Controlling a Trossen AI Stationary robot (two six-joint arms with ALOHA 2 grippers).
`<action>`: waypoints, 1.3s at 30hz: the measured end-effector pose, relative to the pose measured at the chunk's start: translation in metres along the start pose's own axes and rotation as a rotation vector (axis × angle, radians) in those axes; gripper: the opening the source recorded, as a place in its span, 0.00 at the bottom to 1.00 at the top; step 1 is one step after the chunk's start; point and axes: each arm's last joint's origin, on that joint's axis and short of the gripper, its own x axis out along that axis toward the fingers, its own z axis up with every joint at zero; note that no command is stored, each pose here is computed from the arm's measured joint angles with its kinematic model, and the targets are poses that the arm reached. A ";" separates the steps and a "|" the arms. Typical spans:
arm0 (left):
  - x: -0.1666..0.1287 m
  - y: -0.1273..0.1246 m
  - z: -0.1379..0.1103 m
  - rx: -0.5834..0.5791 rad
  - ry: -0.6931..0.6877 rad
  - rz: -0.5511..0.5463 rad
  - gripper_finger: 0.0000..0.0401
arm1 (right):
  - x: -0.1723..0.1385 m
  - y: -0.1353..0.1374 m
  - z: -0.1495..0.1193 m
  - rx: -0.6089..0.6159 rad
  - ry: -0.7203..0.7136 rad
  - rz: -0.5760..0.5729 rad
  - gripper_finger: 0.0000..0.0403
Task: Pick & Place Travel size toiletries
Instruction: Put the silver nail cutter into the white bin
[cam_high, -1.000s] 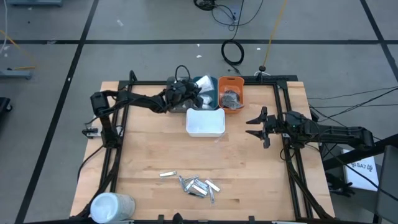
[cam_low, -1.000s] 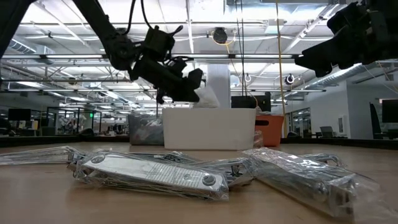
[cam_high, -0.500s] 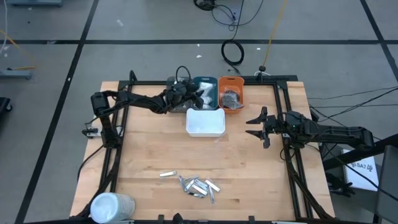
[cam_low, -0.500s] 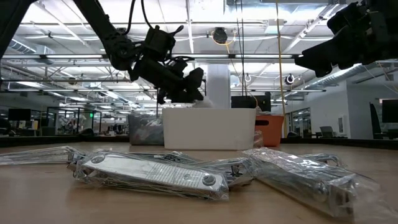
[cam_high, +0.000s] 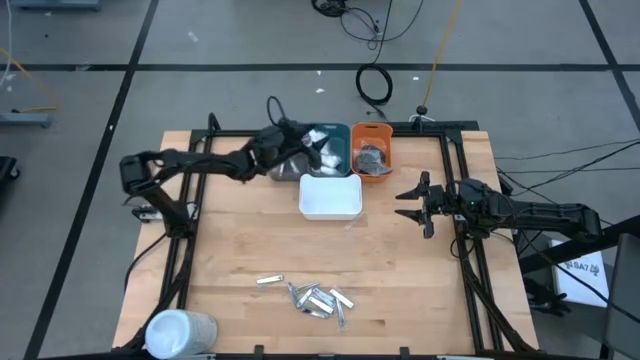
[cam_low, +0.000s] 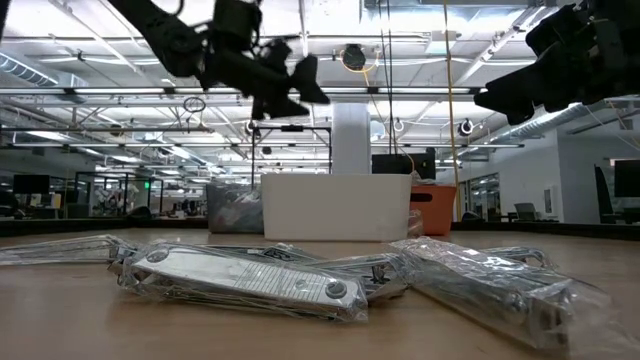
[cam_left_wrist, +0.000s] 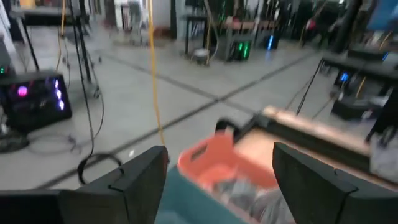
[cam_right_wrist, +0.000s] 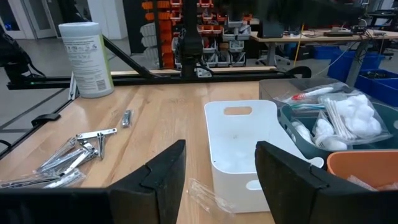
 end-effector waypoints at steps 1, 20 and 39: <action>-0.005 -0.003 0.007 -0.002 -0.013 -0.010 0.71 | 0.000 0.000 0.000 0.000 0.000 0.000 0.45; -0.167 -0.152 -0.031 0.064 0.741 -0.541 0.59 | 0.000 0.000 -0.001 0.006 0.015 -0.001 0.45; -0.220 -0.191 -0.133 0.171 1.213 -0.309 0.42 | 0.000 0.000 -0.002 0.004 0.023 0.002 0.45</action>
